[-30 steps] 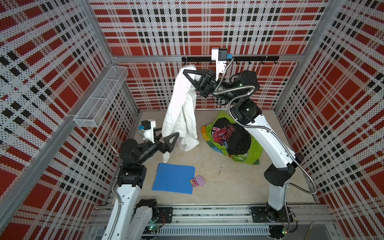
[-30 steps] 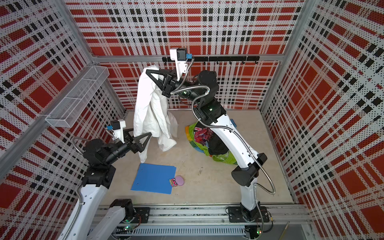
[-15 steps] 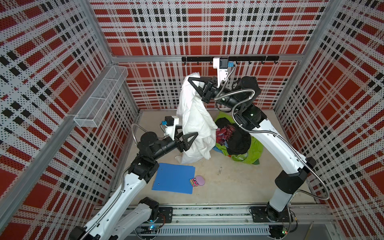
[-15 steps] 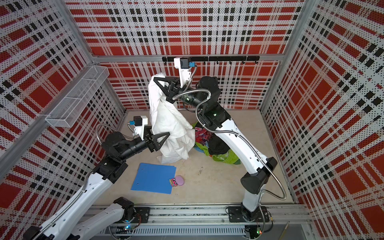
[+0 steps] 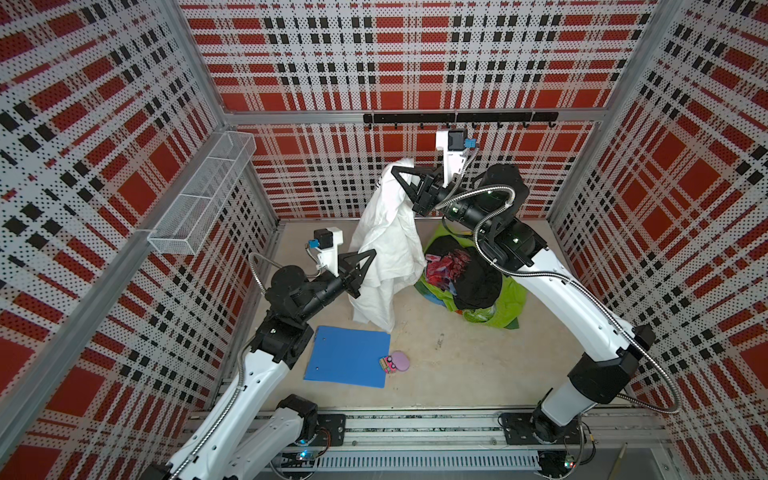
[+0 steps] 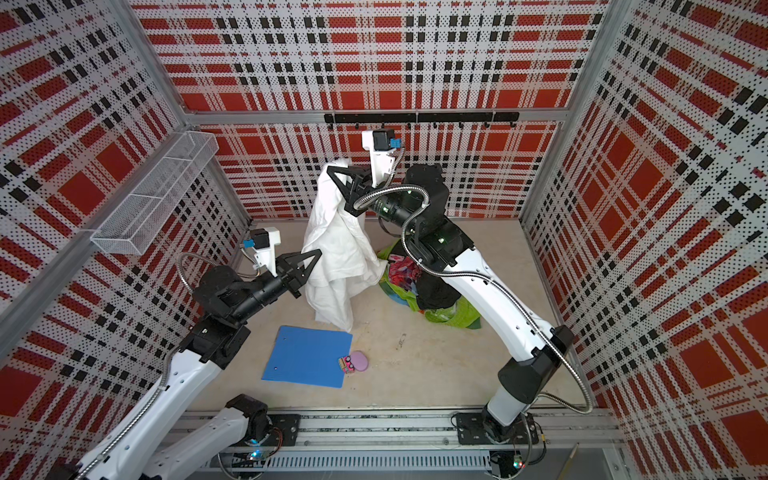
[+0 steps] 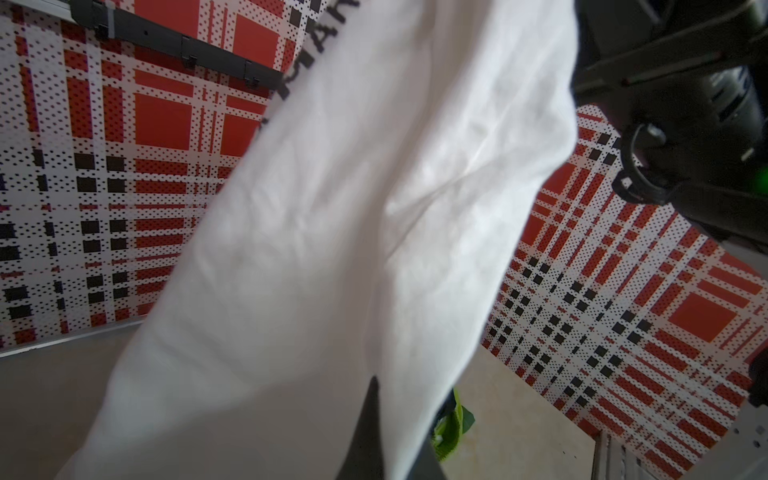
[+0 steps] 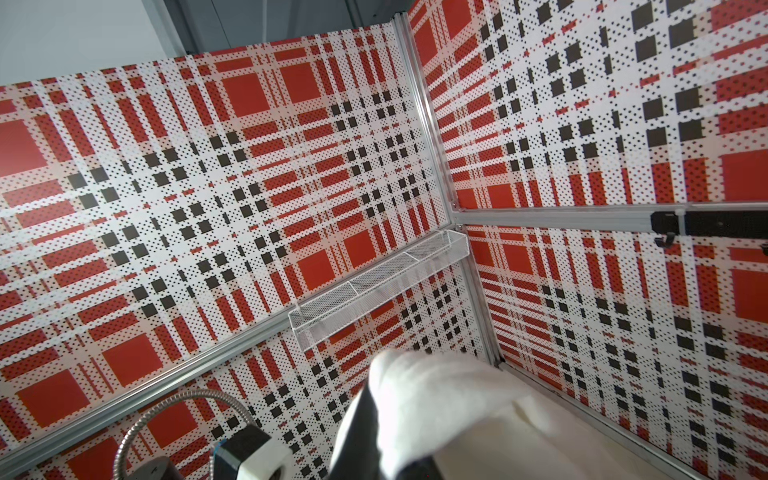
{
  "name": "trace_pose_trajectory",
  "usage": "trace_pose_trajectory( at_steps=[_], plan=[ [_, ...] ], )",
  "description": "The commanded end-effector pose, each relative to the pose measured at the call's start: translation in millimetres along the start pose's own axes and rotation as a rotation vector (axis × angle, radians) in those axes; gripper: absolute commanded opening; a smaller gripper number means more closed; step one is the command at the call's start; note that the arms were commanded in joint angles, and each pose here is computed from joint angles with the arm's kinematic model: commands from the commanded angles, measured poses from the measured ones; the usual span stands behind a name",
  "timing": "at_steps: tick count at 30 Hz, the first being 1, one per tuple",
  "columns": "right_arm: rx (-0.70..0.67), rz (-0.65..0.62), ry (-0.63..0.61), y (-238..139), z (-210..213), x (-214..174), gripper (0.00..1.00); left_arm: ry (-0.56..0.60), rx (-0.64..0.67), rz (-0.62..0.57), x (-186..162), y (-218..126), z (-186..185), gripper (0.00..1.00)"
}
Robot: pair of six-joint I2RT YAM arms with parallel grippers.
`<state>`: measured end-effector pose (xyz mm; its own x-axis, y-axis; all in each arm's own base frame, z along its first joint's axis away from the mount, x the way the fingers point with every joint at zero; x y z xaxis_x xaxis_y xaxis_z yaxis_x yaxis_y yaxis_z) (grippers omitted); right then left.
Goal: Pick out a specific cloth from the pile
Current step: 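Grasp the hanging white T-shirt with the left gripper below the right gripper, then carry the T-shirt off with the left gripper while the right gripper withdraws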
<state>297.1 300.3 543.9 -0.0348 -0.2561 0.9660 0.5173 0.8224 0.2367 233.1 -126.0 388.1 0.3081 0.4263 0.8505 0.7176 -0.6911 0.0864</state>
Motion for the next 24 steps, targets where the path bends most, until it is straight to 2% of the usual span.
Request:
trace_pose_trajectory(
  at_steps=[1, 7, 10, 12, 16, 20, 22, 24],
  plan=[
    [-0.065, -0.046, -0.037, -16, -3, 14, 0.00, -0.011, -0.009, -0.070, 32, -6, -7, 0.00],
    [-0.056, 0.071, 0.009, -6, -12, -32, 0.02, 0.019, 0.026, -0.117, 73, -15, -6, 0.00],
    [-0.061, 0.124, 0.040, 0, -18, -58, 0.11, 0.047, 0.041, -0.139, 93, -15, -10, 0.00],
    [-0.068, 0.157, 0.059, 3, -22, -74, 0.19, 0.054, 0.050, -0.148, 105, -13, -12, 0.00],
    [-0.093, 0.198, 0.075, -1, -26, -94, 0.46, 0.050, 0.061, -0.173, 122, -7, -11, 0.00],
    [-0.143, 0.220, 0.070, -17, -29, -103, 0.70, 0.058, 0.066, -0.203, 142, 2, -11, 0.00],
    [-0.167, 0.232, 0.065, -27, -31, -105, 0.86, 0.063, 0.075, -0.237, 157, 2, -11, 0.00],
    [-0.189, 0.248, 0.057, -39, -31, -109, 0.97, 0.063, 0.081, -0.286, 174, -3, -12, 0.00]
  ],
)
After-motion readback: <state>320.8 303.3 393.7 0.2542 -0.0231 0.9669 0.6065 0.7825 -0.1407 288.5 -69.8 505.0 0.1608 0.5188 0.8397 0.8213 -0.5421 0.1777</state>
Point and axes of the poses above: each gripper's point midway between its finger pads, its own y axis out along the fingers, its own z axis along the line the jaws close on, x = y × z, the point moved 7 cm from there along -y, back along the fingers, and after that the axes turned 13 degrees about -y, right-handed, at the moved point
